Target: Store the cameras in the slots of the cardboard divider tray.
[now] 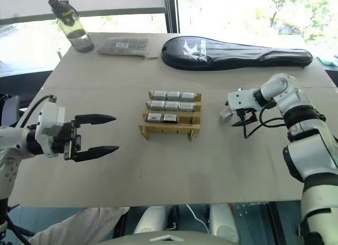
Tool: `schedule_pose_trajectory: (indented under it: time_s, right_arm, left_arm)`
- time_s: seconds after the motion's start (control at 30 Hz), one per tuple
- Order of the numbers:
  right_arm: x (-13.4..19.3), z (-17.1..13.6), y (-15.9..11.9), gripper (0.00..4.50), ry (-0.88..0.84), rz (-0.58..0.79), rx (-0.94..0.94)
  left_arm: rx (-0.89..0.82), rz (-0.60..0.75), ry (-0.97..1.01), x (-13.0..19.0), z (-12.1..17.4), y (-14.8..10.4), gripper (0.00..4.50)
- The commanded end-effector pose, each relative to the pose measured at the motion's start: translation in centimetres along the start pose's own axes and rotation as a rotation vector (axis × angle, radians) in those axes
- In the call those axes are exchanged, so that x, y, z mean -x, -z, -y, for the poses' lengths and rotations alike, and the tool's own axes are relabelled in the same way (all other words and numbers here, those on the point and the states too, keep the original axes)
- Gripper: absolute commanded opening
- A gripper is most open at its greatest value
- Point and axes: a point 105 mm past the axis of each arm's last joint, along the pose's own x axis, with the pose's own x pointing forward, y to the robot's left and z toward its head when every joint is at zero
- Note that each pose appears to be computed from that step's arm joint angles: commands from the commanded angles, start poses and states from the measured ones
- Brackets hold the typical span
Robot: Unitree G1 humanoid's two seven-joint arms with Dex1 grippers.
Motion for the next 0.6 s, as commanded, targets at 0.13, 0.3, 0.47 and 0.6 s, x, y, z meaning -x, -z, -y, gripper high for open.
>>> schedule_pose_trajectory:
  time_s: [0.13, 0.3, 0.47, 0.6]
  right_arm:
    - [1.1, 0.95, -1.05, 3.59, -0.008, 0.013, 0.044]
    - [0.83, 0.38, -0.93, 2.04, -0.045, 0.019, 0.039]
    - [0.87, 0.21, -0.81, 0.71, -0.063, 0.004, 0.049]
    - [0.67, 1.01, -1.58, 0.71, -0.063, 0.005, 0.011]
  left_arm:
    - [-0.043, 0.034, -0.002, 0.59, 0.17, -1.1, 4.5]
    - [-0.06, 0.061, 0.022, 0.53, 0.24, -1.18, 4.5]
    - [-0.071, 0.061, 0.03, 0.6, 0.03, -1.22, 4.5]
    - [-0.08, 0.054, 0.023, 0.93, -0.33, -1.26, 4.5]
